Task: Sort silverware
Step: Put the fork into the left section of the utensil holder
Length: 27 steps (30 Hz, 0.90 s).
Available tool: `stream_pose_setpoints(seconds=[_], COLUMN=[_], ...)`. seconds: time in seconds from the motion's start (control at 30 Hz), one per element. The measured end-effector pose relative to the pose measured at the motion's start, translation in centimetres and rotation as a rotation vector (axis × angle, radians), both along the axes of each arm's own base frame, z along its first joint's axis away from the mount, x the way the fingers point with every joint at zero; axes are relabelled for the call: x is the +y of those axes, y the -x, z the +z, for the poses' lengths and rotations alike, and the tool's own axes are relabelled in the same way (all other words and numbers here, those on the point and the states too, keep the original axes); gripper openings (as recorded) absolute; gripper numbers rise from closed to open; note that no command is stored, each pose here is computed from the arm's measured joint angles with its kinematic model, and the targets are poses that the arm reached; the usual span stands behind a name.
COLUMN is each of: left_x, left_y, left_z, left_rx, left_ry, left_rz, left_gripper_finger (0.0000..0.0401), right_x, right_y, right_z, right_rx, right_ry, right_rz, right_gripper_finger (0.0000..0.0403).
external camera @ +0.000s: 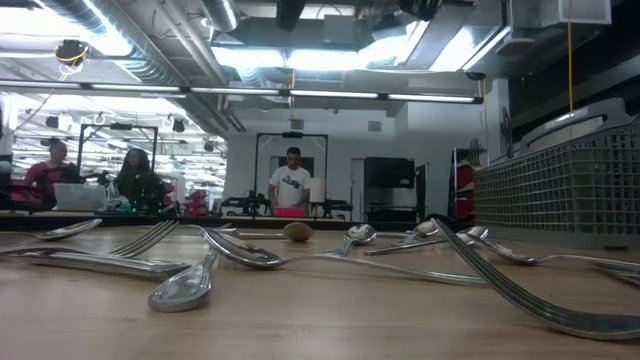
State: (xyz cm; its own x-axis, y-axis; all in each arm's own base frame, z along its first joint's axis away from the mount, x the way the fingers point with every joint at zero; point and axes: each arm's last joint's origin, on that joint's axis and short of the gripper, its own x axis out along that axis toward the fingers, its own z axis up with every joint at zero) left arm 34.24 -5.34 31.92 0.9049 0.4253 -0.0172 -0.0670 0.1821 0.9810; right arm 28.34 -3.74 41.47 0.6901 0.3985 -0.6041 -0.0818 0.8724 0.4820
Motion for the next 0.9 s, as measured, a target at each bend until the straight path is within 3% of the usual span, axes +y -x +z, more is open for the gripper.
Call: stream_pose_setpoints(seconds=[0.37, 0.9], left_x=[-1.2, -1.1], left_y=[0.2, 0.2], left_z=[0.5, 1.1], left_rx=[-0.038, -0.066], left_ry=[-0.03, -0.1], left_rz=[-0.034, -0.048], left_gripper_finger=[0.0, 0.0], right_x=[0.1, 0.3], right_y=[-0.4, -0.6], right_z=[0.6, 1.0], right_rx=[-0.038, -0.07], right_ry=[-0.122, -0.19], right_rz=[0.003, 0.043], right_gripper_finger=[0.011, 0.011])
